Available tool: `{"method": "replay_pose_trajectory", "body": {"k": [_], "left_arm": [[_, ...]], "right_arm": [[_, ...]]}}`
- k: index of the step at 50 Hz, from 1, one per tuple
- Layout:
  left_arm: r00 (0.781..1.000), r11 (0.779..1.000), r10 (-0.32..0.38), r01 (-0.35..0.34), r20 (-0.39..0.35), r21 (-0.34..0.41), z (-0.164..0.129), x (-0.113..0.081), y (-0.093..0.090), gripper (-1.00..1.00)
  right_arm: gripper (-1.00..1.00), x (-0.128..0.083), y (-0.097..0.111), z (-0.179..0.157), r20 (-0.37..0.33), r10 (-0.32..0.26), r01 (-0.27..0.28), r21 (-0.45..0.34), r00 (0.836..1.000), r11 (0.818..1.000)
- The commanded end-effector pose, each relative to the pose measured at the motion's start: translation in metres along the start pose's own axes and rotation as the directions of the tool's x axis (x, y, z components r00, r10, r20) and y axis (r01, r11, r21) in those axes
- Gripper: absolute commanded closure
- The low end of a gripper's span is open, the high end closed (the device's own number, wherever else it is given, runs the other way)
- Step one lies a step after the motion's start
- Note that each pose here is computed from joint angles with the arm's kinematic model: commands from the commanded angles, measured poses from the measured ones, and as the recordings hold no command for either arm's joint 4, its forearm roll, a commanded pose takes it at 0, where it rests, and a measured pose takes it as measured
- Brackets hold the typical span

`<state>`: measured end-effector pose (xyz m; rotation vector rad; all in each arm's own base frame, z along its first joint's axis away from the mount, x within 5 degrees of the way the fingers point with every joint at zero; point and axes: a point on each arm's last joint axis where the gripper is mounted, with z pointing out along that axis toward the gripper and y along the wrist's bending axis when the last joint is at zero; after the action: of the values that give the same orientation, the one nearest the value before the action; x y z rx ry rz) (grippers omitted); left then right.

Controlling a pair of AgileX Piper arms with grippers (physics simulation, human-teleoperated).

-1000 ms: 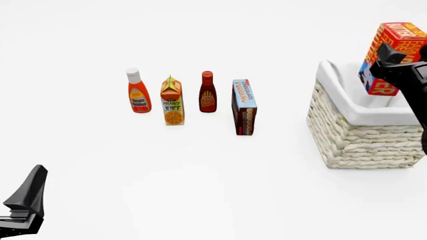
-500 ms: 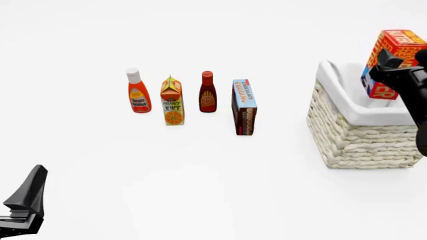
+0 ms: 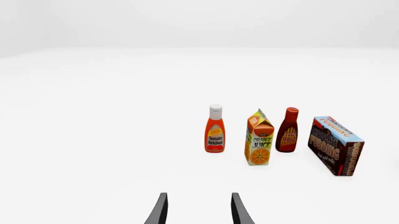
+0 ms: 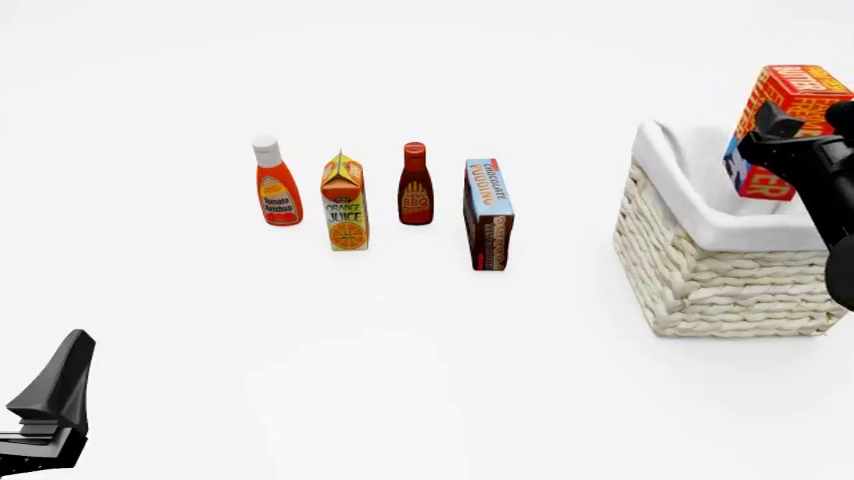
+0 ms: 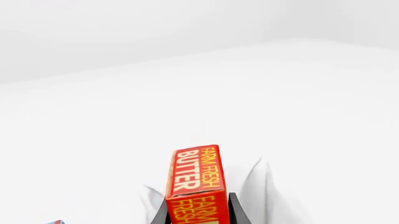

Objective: Pick the butter and place it in the basket.

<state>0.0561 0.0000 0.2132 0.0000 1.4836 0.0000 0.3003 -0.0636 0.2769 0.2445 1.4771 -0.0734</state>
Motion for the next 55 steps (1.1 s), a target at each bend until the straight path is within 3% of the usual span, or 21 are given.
{"method": "replay_pose_trajectory", "body": {"k": [1, 55], "left_arm": [[1.0, 1.0, 0.0, 0.0, 0.0, 0.0, 0.0, 0.0, 0.0, -1.0], [1.0, 1.0, 0.0, 0.0, 0.0, 0.0, 0.0, 0.0, 0.0, -1.0]], "right_arm": [[1.0, -0.006, -0.001, 0.006, 0.029, 0.016, -0.016, 0.0, 0.999, 1.0], [1.0, 0.017, -0.004, 0.033, -0.005, -0.012, 0.012, 0.005, 1.0, 1.0]]}}
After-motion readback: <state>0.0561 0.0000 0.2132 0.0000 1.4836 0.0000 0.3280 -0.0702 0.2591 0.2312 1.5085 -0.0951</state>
